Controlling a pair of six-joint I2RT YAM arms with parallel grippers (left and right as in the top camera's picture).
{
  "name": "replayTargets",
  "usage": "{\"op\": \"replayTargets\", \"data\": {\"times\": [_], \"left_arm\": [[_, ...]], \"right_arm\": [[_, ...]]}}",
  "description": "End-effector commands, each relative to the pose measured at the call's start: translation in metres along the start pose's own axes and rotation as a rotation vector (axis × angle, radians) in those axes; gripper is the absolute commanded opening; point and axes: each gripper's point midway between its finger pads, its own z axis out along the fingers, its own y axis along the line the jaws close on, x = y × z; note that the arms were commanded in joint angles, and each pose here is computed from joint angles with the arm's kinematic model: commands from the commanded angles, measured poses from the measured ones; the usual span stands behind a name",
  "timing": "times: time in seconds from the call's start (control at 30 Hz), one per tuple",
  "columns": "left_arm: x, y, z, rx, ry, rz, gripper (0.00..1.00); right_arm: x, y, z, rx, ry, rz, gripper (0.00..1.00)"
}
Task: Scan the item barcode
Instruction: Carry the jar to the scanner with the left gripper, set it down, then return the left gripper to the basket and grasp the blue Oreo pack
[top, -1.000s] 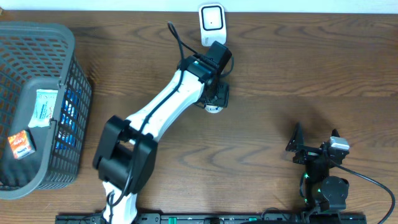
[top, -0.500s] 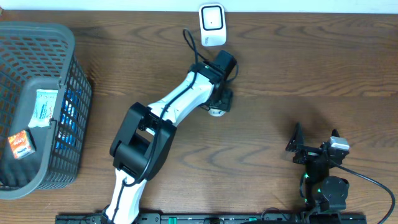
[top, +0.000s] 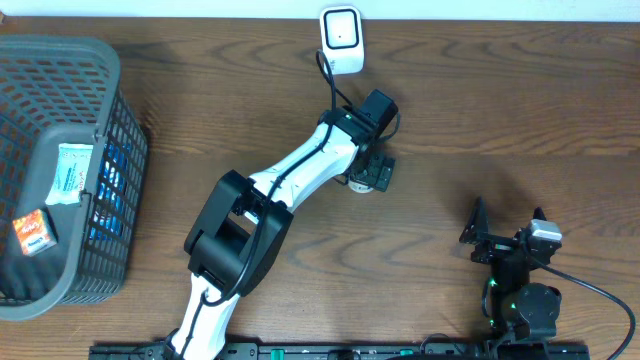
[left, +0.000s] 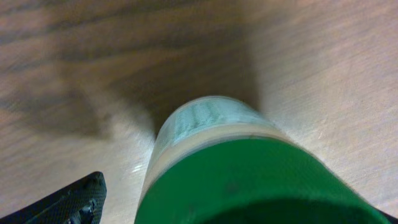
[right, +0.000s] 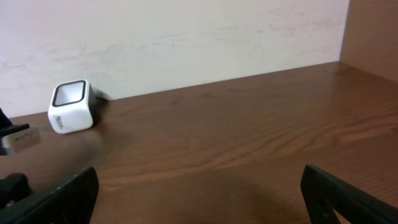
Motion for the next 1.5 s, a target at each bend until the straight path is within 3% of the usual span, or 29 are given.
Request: {"op": "replayTargets", "data": {"times": [0.0,0.23,0.43,0.63,0.83,0.97,1.1,1.3,1.4,1.47], "left_arm": [[-0.032,-0.008,-0.058,0.010,-0.119,0.078,0.98],[-0.061,-0.016,-0.214,0.068,-0.400,0.108,0.98],[-0.037,0.027,-0.319,0.031,-0.592,0.120,0.98],[0.022,0.146,-0.420,-0.298,-0.781,-0.137,0.98],[0.105,0.260,-0.486,-0.604,-0.904,-0.622,0.98],[0.154,0.326,-0.479,-0.680,-0.891,-1.026,0.98],[0.190,0.373,-0.428,-0.663,-0.754,-1.335,0.98],[0.198,0.413,-0.321,-0.480,-0.482,-1.428,0.98],[0.195,0.426,-0.281,-0.415,-0.382,-1.359,0.98],[0.185,0.430,-0.253,-0.339,-0.311,-1.229,0.98]], "right_arm": [[-0.001,-0.004,0.000,0.020,-0.005,-0.013,0.99],[-0.001,-0.004,0.000,0.020,-0.005,-0.013,0.99],[-0.001,-0.004,0.000,0.020,-0.005,-0.013,0.99],[-0.001,-0.004,0.000,0.020,-0.005,-0.013,0.99],[-0.001,-0.004,0.000,0.020,-0.005,-0.013,0.99],[-0.001,-0.004,0.000,0.020,-0.005,-0.013,0.99],[-0.001,-0.004,0.000,0.020,-0.005,-0.013,0.99],[-0.001,-0.004,0.000,0.020,-0.005,-0.013,0.99],[-0.001,-0.004,0.000,0.020,-0.005,-0.013,0.99],[-0.001,-0.004,0.000,0.020,-0.005,-0.013,0.99]]}}
